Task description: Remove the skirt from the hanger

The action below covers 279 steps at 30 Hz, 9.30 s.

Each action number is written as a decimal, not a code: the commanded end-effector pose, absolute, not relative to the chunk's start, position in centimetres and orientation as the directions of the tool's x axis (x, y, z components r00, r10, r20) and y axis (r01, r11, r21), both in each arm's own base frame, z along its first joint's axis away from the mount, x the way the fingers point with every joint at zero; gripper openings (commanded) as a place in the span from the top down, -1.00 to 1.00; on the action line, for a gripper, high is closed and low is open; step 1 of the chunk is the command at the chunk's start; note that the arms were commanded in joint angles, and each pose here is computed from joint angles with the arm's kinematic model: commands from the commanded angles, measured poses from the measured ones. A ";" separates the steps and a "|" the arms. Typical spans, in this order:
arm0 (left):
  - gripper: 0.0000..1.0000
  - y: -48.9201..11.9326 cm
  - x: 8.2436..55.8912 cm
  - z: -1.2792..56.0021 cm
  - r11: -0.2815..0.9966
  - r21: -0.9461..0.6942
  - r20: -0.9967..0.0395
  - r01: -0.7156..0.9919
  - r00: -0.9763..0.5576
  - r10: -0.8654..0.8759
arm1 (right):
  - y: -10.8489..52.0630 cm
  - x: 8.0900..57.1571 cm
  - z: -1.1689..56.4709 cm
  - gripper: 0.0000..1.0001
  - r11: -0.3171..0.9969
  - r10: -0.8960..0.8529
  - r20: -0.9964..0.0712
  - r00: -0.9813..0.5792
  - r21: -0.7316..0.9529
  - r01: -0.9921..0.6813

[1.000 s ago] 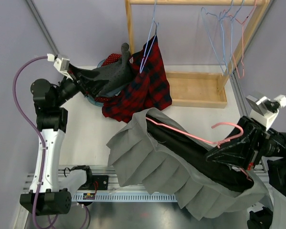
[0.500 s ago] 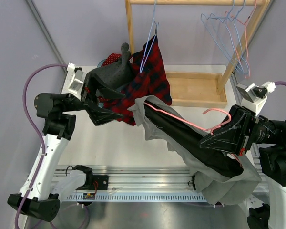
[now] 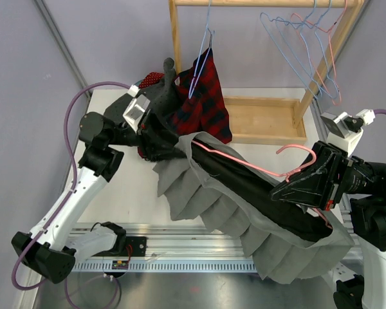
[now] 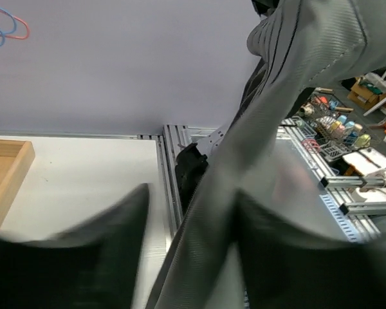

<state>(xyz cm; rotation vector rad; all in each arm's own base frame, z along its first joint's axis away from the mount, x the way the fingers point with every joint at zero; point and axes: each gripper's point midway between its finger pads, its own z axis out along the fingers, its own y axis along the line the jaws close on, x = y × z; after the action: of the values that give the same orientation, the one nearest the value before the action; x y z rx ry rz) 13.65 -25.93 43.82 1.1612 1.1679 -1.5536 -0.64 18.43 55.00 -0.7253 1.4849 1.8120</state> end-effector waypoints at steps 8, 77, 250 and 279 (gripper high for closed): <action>1.00 -25.2 19.6 44.7 0.209 -0.098 -0.985 0.973 -0.065 -0.160 | 18.2 -1.6 56.5 1.00 -0.139 0.179 -0.815 -0.551 0.534 -0.834; 1.00 -13.6 24.9 34.0 0.930 -0.204 -0.945 0.305 -0.308 -0.106 | 17.7 51.4 55.6 1.00 0.210 0.729 -0.484 -0.485 0.832 -0.513; -0.97 -10.2 21.0 31.6 0.874 -0.298 -0.927 0.385 -0.335 -0.169 | 7.2 42.5 23.2 1.00 0.940 0.340 -0.715 -0.611 0.254 0.226; -0.98 -36.0 21.9 35.1 0.663 0.302 -0.953 0.685 0.194 0.234 | 13.8 19.1 31.8 1.00 0.763 0.274 -0.523 -0.807 0.629 -0.149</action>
<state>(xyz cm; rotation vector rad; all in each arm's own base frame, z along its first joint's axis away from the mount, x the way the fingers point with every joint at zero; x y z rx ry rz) 19.39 -36.11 27.79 1.0473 1.5711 -0.5329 21.71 12.74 29.60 0.1767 2.3520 0.7964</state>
